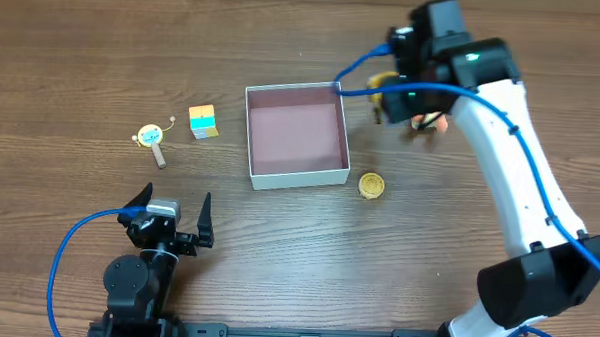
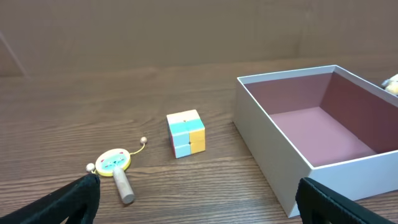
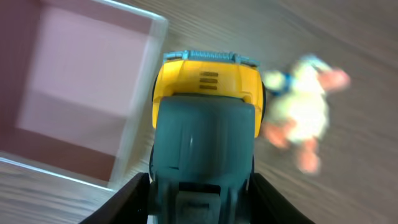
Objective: Pack container
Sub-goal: 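Carry the truck left and release it inside the white box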
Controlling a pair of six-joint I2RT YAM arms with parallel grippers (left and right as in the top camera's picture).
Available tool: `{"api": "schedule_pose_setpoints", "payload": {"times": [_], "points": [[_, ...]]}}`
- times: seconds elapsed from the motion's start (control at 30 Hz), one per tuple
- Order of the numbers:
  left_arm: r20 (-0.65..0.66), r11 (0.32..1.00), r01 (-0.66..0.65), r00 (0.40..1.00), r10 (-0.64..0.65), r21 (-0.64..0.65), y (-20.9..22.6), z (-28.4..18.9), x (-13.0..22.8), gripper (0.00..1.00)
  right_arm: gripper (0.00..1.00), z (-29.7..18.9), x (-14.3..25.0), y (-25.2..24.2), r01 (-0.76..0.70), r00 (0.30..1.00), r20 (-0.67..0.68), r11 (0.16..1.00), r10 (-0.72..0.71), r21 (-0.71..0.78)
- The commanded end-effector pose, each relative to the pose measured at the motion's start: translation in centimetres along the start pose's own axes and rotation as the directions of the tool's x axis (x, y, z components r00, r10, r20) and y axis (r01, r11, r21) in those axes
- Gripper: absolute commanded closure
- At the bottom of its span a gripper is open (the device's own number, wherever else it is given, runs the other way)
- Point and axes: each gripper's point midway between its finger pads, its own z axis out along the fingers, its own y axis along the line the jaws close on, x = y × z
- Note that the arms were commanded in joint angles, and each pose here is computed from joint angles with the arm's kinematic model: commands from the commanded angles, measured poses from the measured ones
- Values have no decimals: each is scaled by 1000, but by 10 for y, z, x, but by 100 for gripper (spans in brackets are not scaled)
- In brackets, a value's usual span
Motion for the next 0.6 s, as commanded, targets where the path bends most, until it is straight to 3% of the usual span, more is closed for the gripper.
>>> {"api": "schedule_pose_setpoints", "payload": {"times": [0.0,0.23,0.33,0.57], "points": [[4,1000,-18,1000,18,-4,1,0,0,0,93,-9,-28,50,8,995,102,999,-4,-39],[4,1000,-17,1000,17,-3,1,0,0,0,92,-6,-54,97,-64,977,198,995,79,-79],[4,1000,-18,1000,18,-4,1,0,0,0,87,30,-49,100,-90,988,123,993,98,-70],[4,1000,-18,1000,18,-4,1,0,0,0,87,104,-26,102,-105,994,-38,994,103,-36]]}}
